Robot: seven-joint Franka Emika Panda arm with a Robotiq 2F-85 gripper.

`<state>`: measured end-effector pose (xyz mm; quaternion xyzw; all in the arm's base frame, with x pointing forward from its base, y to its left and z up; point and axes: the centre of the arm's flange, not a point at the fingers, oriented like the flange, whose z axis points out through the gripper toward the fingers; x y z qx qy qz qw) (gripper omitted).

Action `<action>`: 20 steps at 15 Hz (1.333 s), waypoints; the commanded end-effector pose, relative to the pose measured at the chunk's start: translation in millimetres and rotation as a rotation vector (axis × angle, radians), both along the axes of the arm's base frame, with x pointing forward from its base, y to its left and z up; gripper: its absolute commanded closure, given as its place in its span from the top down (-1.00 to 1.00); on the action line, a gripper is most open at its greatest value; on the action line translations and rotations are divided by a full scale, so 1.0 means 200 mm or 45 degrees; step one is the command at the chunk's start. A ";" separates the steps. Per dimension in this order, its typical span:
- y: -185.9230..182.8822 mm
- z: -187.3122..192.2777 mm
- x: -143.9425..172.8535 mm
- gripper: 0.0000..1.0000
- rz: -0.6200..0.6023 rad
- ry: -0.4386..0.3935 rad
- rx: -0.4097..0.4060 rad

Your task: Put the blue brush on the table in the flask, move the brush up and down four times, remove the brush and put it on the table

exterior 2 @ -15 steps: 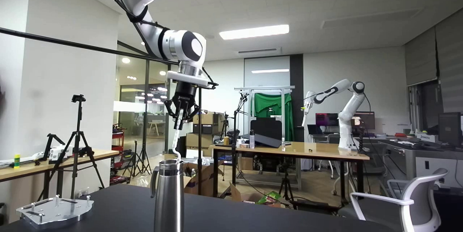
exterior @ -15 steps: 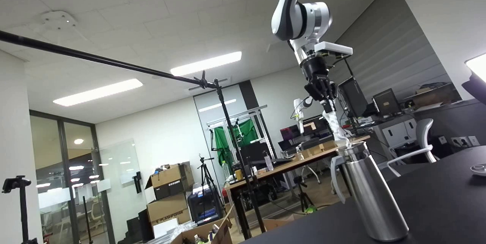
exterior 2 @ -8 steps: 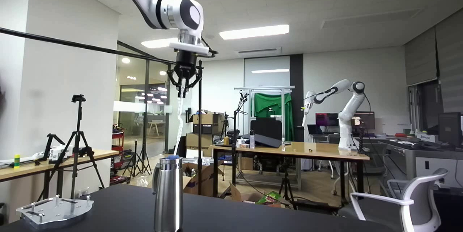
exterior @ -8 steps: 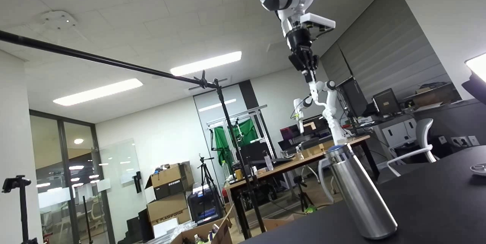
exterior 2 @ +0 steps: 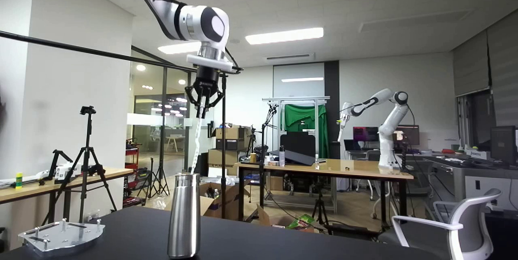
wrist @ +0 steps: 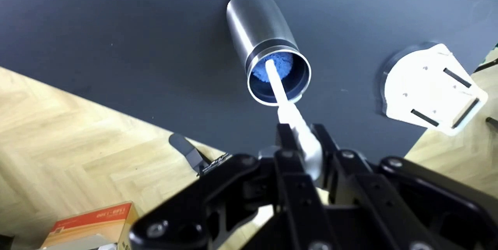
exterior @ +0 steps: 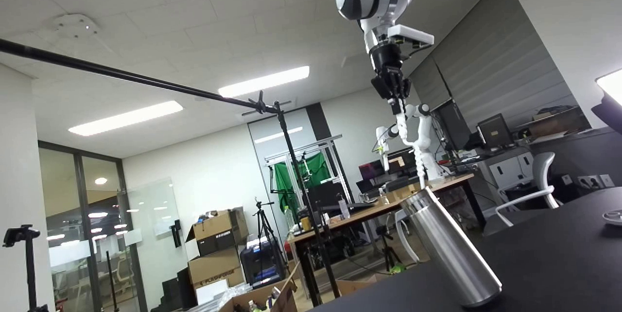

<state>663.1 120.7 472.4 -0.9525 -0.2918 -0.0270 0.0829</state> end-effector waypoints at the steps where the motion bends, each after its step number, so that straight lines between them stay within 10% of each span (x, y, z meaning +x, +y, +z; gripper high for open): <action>1: -0.02 -0.24 -0.04 -0.92 -0.020 0.086 -0.001; 12: -0.02 -0.50 -0.09 -0.92 -0.013 0.218 -0.025; 20: 0.03 0.05 -0.02 -0.92 0.054 0.060 -0.062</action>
